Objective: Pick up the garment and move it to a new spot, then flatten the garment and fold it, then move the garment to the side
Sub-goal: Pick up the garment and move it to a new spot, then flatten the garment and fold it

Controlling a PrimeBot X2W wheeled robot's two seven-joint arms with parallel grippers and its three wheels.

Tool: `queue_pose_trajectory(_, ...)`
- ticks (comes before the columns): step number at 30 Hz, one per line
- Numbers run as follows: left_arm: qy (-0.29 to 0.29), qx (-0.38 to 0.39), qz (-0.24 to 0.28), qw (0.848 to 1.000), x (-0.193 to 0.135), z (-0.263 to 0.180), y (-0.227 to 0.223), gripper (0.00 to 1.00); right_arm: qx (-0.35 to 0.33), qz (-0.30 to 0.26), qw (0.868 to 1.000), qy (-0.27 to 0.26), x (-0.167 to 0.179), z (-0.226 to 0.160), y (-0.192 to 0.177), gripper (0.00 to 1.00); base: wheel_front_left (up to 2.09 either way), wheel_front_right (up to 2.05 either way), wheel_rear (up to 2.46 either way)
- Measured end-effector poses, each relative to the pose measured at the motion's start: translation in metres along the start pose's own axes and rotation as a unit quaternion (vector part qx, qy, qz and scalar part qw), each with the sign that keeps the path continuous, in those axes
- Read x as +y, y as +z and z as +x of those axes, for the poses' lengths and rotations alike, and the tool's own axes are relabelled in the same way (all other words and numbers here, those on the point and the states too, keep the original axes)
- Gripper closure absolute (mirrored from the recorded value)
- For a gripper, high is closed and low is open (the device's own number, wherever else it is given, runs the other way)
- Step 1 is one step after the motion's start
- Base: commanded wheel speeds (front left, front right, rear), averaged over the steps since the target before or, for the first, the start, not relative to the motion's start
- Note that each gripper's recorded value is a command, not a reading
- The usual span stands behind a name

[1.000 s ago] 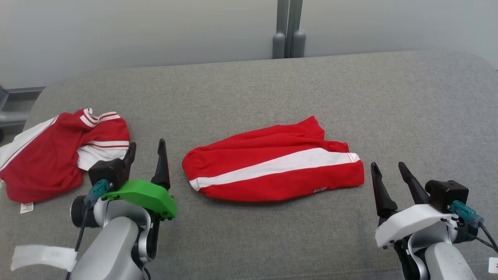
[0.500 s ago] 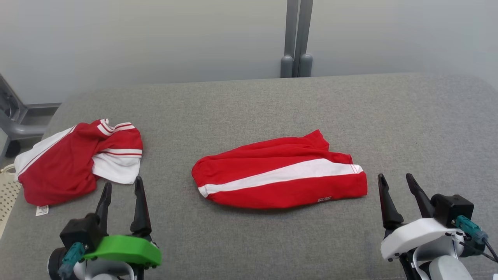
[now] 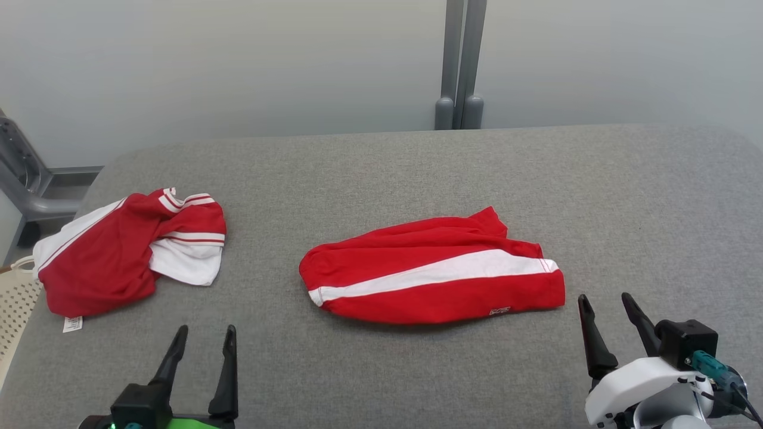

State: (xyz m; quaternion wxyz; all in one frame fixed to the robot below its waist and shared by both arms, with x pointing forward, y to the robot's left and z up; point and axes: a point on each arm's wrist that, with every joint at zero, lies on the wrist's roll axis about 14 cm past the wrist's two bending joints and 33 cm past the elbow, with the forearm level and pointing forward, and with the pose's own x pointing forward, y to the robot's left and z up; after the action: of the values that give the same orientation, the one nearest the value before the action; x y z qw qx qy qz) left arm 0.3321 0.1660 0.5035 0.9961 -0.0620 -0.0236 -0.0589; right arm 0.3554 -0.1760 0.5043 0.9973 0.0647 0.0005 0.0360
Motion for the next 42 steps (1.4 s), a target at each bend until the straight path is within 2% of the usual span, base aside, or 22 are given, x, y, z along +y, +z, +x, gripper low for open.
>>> queue_pose_trajectory(6, -0.008, 0.02, 0.013, 1.0, 0.0, -0.004, -0.012, 0.0, 0.019, -0.007, 1.0, -0.01, -0.007, -0.004, -0.007, 0.0, 0.0, 0.0, 0.0)
queue_pose_trajectory(23, -0.009, 0.046, 0.006, 0.999, -0.003, -0.004, -0.025, 0.0, 0.038, -0.004, 0.999, -0.01, -0.006, -0.006, -0.013, 0.0, 0.0, 0.0, 0.0)
queue_pose_trajectory(26, -0.017, 0.084, -0.026, 0.996, -0.011, -0.004, -0.038, 0.0, 0.057, -0.004, 0.998, -0.007, -0.004, -0.005, -0.017, 0.0, 0.0, 0.0, 0.0)
queue_pose_trajectory(29, -0.026, 0.118, -0.035, 0.992, -0.016, 0.002, -0.043, 0.0, 0.091, -0.003, 0.996, 0.0, 0.0, 0.0, -0.023, 0.0, 0.0, 0.0, 0.0)
queue_pose_trajectory(34, -0.044, 0.162, -0.037, 0.985, -0.031, 0.025, -0.039, 0.0, 0.164, -0.018, 0.986, -0.002, -0.003, 0.015, -0.027, 0.0, 0.0, 0.0, 0.0)
queue_pose_trajectory(42, -0.067, 0.238, -0.029, 0.968, -0.063, 0.075, -0.034, 0.0, 0.227, -0.038, 0.973, 0.007, 0.004, 0.061, -0.001, 0.0, 0.0, 0.0, 0.0)
